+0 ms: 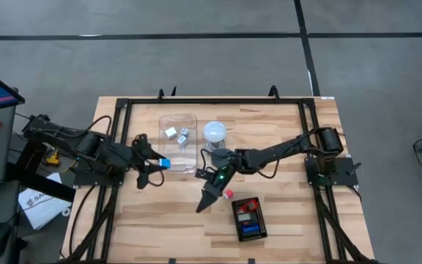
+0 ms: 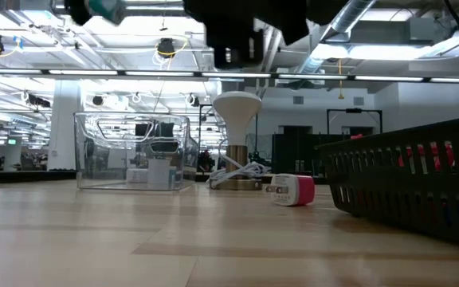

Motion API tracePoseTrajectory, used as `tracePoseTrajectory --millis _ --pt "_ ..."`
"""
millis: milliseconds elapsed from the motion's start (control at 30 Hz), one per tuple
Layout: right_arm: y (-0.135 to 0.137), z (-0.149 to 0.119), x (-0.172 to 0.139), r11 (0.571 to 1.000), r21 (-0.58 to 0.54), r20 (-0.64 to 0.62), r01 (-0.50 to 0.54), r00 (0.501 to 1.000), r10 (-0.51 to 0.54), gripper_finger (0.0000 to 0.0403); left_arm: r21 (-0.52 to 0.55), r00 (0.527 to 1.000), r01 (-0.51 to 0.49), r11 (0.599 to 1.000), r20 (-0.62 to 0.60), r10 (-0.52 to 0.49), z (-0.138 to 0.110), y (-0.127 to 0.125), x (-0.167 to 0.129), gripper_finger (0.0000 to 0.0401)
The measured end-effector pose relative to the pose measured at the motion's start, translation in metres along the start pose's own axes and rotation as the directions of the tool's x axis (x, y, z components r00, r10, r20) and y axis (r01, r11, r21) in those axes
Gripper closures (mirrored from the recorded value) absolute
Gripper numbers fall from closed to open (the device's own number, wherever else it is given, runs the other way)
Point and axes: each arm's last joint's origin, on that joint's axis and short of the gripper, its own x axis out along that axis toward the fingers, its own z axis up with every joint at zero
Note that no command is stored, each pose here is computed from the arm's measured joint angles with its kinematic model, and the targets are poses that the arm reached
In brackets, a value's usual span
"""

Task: Pick & Place Office items
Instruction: Put the blue charger adapter into the transparent bin

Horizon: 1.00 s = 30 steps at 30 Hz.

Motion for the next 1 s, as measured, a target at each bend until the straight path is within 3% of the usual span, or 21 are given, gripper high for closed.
tracePoseTrajectory --millis 167,267,400,533,667,1000 --pt "0.01 -0.014 -0.017 0.986 -0.021 -0.022 0.165 0.986 -0.165 0.0062 -0.047 0.989 -0.119 0.992 -0.096 0.114 -0.011 0.005 0.004 0.0257" --pt "0.023 -0.031 -0.039 0.943 -0.034 -0.007 0.33 0.944 -0.331 0.0062 -0.036 0.977 -0.172 0.984 -0.138 0.166 -0.015 0.005 0.009 0.0257" --pt "0.052 -0.062 -0.073 0.845 -0.059 0.053 0.531 0.847 -0.528 0.0062 -0.007 0.955 -0.232 0.973 -0.191 0.227 -0.017 0.008 0.023 0.0257" --pt "0.075 -0.093 -0.11 0.719 0.016 0.141 0.695 0.71 -0.69 0.0062 0.015 0.932 -0.226 0.974 -0.286 0.221 -0.016 0.018 0.043 0.0257" --pt "0.094 -0.115 -0.145 0.634 0.114 0.241 0.765 0.598 -0.765 0.0062 0.052 0.909 -0.222 0.974 -0.351 0.226 -0.014 0.034 0.06 0.0257" --pt "0.114 -0.146 -0.183 0.572 0.21 0.378 0.793 0.474 -0.795 0.0063 0.124 0.821 -0.241 0.963 -0.503 0.27 -0.014 0.099 0.094 0.0257"
